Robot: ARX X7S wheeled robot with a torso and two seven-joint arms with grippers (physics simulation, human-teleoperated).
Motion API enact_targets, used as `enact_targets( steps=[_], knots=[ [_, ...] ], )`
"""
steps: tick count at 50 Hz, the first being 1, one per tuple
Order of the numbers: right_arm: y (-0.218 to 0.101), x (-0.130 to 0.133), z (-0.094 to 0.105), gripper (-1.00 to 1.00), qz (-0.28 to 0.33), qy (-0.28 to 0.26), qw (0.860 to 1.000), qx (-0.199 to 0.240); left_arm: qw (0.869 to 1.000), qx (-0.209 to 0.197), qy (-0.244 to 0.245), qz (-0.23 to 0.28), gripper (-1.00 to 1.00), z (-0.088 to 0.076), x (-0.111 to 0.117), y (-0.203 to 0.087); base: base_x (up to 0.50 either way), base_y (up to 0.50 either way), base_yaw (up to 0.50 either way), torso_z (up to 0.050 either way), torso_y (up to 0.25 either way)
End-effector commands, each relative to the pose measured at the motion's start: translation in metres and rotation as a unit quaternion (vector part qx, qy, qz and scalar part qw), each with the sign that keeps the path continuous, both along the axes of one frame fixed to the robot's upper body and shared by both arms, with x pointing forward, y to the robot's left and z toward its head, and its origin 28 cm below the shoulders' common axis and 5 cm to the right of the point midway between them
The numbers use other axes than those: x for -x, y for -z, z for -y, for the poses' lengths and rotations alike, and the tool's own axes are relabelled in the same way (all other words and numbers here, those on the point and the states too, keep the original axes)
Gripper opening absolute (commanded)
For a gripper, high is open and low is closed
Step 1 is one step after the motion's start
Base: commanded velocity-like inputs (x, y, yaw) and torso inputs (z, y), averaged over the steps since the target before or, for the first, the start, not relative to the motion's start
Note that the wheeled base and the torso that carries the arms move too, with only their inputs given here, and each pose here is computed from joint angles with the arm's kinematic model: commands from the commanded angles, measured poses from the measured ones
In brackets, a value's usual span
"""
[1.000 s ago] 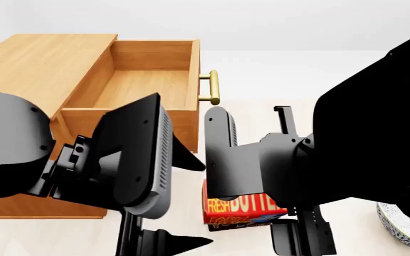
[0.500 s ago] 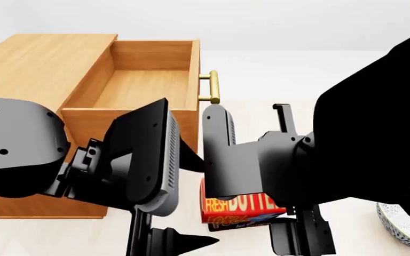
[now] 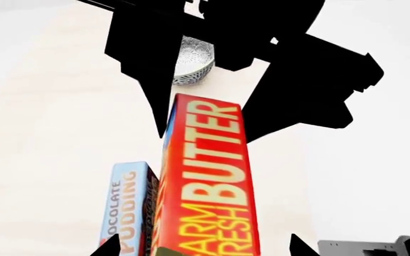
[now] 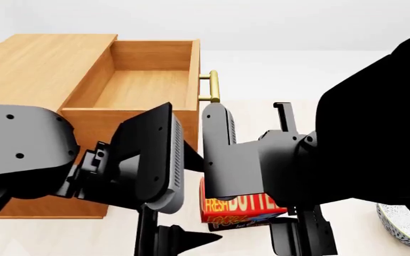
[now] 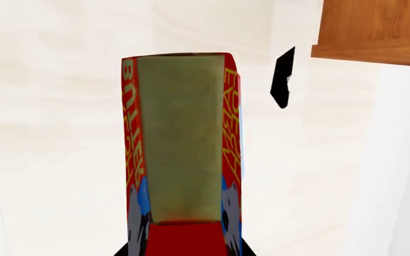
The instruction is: Put the butter at the back in the top drawer of the cabinet and close it.
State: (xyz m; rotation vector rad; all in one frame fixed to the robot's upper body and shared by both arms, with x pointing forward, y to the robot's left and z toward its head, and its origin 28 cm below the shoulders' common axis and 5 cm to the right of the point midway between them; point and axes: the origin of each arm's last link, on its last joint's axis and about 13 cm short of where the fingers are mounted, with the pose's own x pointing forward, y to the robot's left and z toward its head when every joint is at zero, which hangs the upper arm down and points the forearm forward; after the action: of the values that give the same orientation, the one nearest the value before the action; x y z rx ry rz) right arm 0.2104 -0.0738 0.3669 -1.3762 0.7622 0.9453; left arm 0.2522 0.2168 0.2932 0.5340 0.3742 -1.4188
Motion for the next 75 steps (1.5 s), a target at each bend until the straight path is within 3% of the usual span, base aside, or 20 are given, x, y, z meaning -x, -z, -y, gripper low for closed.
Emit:
enact_targets(
  steps=[1, 9, 10, 45, 46, 65, 75],
  knots=[
    [-0.006, -0.001, 0.000, -1.00, 0.032, -0.001, 0.999, -0.007, 1.000, 0.005, -0.002, 0.002, 1.00, 0.001, -0.002, 0.003, 0.00, 0.00, 0.00, 0.000, 0.000],
    [-0.007, -0.001, 0.000, -1.00, 0.033, -0.001, 0.999, -0.008, 1.000, 0.007, -0.001, 0.001, 1.00, 0.002, -0.001, 0.003, 0.00, 0.00, 0.00, 0.000, 0.000],
    [-0.007, -0.001, 0.000, -1.00, 0.033, -0.001, 0.999, -0.008, 1.000, 0.008, 0.000, 0.000, -1.00, 0.002, -0.001, 0.003, 0.00, 0.00, 0.00, 0.000, 0.000],
    [-0.006, -0.002, 0.000, -1.00, 0.032, 0.000, 0.999, -0.008, 0.998, 0.052, -0.024, 0.006, -1.00, 0.001, -0.003, -0.004, 0.00, 0.00, 0.00, 0.001, 0.000],
    [-0.006, -0.002, 0.000, 1.00, 0.031, 0.001, 0.999, -0.008, 0.998, 0.053, -0.026, 0.007, -1.00, 0.000, -0.002, -0.005, 0.00, 0.00, 0.00, 0.000, 0.000],
    [-0.008, -0.004, 0.006, 1.00, 0.034, 0.016, 0.999, -0.009, 0.997, 0.055, -0.043, 0.016, -1.00, -0.009, -0.003, -0.005, 0.00, 0.00, 0.00, 0.001, 0.001],
    [-0.008, -0.006, 0.012, 1.00, 0.034, 0.027, 0.999, -0.010, 0.996, 0.054, -0.068, 0.016, -1.00, -0.022, -0.005, -0.004, 0.00, 0.00, 0.00, 0.000, 0.000]
  ],
)
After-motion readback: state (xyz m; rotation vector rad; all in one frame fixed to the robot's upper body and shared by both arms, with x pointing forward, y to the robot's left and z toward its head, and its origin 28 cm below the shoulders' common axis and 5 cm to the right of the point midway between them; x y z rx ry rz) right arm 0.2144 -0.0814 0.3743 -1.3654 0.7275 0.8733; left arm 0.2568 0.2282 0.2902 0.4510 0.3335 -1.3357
